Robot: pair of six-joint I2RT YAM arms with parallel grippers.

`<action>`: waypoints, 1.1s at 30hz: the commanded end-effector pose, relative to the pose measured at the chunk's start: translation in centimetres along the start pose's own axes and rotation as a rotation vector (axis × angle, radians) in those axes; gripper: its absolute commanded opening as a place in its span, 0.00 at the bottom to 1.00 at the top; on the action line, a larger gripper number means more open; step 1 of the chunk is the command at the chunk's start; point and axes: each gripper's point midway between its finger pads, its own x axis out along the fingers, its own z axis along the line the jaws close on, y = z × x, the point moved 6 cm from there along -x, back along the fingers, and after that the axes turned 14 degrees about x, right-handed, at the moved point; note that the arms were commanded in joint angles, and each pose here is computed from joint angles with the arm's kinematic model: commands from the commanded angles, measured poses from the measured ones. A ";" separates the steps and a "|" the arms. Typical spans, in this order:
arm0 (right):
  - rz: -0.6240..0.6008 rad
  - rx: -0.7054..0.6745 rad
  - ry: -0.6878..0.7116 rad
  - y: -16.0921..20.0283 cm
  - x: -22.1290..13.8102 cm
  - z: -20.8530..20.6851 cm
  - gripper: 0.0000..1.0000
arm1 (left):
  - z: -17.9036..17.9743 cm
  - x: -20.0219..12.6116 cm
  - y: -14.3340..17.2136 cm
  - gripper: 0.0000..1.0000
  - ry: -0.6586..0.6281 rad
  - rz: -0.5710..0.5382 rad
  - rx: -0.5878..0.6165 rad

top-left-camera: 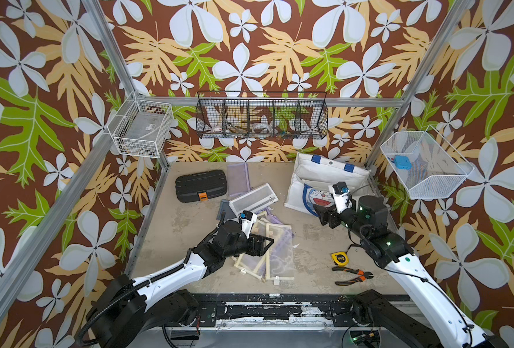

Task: Put the pencil pouch into the canvas bag
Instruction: Pick up the pencil case from the pencil case.

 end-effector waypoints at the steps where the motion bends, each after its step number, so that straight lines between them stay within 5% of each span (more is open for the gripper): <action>1: -0.007 0.260 -0.246 3.1 -0.4 2.0 0.86 | 0.2 1.0 0.3 0.78 0.027 -0.003 -0.055; 9: 0.138 0.396 -0.280 11.6 1.9 1.0 0.87 | 2.0 3.3 2.0 0.71 -0.016 0.030 -0.098; 23: 0.289 0.444 -0.265 18.0 5.6 2.5 0.86 | 3.0 6.1 4.3 0.60 0.052 0.046 -0.221; 29: 0.353 0.464 -0.284 19.7 6.4 2.6 0.86 | 2.5 6.7 4.1 0.46 0.131 0.028 -0.243; 33: 0.382 0.464 -0.295 20.5 6.8 3.1 0.85 | 1.9 7.0 3.5 0.25 0.187 0.009 -0.245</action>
